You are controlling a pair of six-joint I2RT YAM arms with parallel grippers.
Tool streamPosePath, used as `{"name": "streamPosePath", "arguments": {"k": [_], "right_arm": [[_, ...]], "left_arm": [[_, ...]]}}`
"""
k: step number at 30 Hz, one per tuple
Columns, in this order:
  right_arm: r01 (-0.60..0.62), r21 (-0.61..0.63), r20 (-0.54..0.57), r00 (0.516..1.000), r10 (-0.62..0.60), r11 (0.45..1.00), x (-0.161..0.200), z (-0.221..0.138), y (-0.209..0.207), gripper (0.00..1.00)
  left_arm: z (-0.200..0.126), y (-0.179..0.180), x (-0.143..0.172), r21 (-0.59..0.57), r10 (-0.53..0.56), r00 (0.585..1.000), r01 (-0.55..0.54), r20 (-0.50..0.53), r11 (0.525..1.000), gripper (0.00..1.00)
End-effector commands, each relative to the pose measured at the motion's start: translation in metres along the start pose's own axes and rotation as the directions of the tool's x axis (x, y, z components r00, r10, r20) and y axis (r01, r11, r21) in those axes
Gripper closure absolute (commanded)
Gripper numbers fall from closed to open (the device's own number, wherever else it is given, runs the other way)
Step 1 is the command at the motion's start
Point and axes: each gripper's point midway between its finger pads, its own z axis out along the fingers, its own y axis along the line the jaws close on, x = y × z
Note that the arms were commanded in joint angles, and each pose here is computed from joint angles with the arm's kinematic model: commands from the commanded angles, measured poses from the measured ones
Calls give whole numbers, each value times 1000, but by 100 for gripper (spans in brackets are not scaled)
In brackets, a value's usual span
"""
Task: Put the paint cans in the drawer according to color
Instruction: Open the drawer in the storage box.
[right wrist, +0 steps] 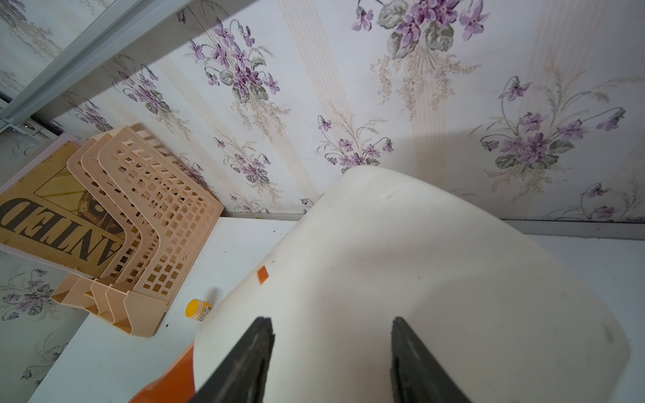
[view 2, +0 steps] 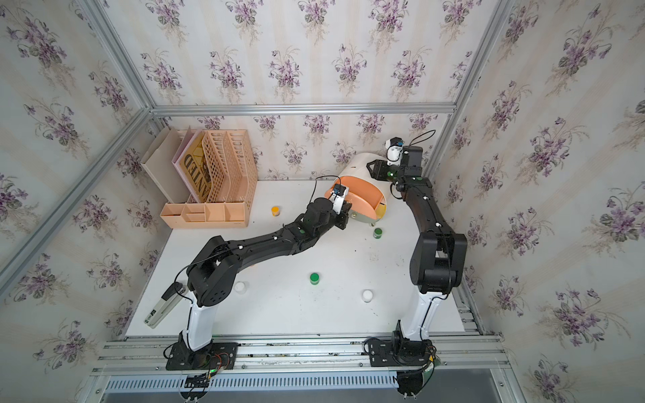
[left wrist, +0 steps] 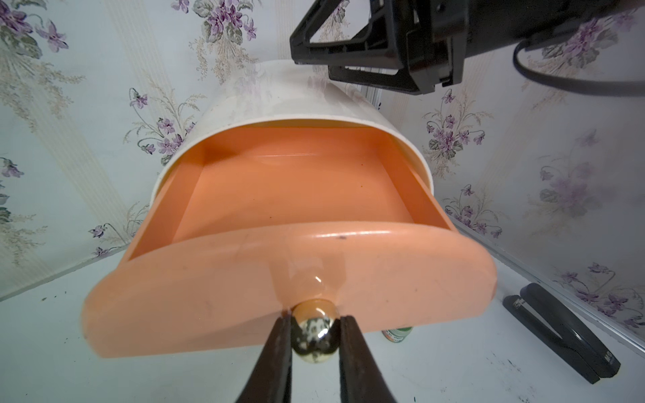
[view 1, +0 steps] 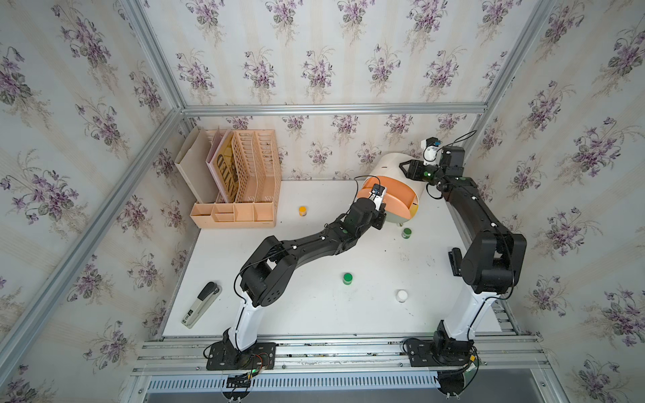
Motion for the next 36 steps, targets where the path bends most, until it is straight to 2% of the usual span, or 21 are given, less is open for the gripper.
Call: {"name": "streamPosePath", "arguments": {"k": [1,13,14,17,19,22,30,36], "right_arm": [[21,-12,21,1000,-20,1000,-7,-3,5,43],[22,-8,12,1000,-22,1000,-3,-1,3,43],[24,-7,12,1000,-24,1000,-3,-2,3,43],[24,-6,13,1000,-24,1000,-4,-2,3,43],[25,-5,13,1000,-25,1000,-4,-2,2,43],[23,-6,12,1000,-23,1000,-4,-2,2,43],[24,-6,12,1000,-23,1000,-4,-2,2,43],[24,-6,11,1000,-24,1000,-3,-2,1,43]], "left_arm": [[-6,1,-4,4,-5,1000,5,10,1000,88],[-12,-1,0,34,2,1000,-2,-2,999,88],[-12,-1,0,36,1,1000,-1,-2,999,87],[-12,-2,0,42,-2,1000,2,-2,999,73],[-11,-2,1,43,-4,1000,5,-5,999,59],[-7,-3,3,43,-6,1000,7,-9,999,56],[10,-3,-3,34,-25,1000,25,-4,999,59],[13,2,-3,18,-35,999,35,-1,999,72]]}}
